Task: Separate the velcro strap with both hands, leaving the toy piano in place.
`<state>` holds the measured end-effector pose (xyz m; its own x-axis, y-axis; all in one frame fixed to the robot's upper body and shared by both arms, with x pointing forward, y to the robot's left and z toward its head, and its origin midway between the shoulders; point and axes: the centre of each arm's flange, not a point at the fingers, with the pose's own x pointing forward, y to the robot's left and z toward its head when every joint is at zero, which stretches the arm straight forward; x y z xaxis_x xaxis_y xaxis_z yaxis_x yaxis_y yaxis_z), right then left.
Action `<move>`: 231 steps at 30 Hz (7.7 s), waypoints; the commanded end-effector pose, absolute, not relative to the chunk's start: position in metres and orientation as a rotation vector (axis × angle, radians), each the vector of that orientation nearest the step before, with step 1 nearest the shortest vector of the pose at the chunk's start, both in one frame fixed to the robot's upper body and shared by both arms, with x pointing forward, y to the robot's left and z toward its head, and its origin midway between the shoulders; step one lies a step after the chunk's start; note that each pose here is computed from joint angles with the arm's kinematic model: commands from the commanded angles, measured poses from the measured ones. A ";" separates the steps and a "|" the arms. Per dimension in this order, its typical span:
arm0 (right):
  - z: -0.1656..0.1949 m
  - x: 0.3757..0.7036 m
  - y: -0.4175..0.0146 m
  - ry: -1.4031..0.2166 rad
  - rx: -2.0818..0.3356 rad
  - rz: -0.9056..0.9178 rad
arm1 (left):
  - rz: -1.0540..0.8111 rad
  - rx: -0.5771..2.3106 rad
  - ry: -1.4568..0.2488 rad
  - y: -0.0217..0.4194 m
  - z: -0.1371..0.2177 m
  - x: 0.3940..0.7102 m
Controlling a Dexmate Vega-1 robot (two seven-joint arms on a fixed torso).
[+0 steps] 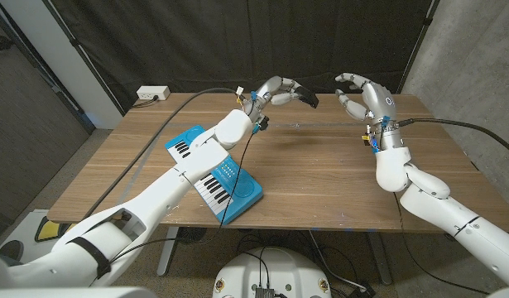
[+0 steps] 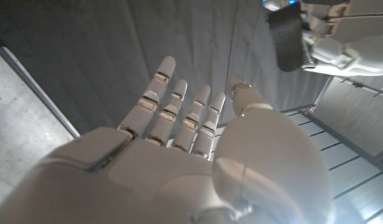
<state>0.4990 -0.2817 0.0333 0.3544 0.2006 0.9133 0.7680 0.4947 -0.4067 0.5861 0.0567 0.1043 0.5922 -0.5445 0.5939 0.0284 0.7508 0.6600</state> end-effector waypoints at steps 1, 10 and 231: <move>0.038 0.468 -0.275 -1.239 -1.223 -0.394 | -0.429 0.710 -0.810 0.037 0.122 0.596; 0.044 0.468 -0.270 -1.176 -1.337 -0.365 | -0.446 0.747 -0.802 0.030 0.126 0.593; 0.031 0.511 -0.256 -1.147 -0.873 -0.363 | -0.273 0.380 -0.720 0.157 0.093 0.577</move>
<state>0.5038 -0.2695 0.0238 0.2891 0.2416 0.9263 0.7795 0.5023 -0.3743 0.5799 0.1279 0.0967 0.7155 -0.3852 0.5829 0.1124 0.8869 0.4482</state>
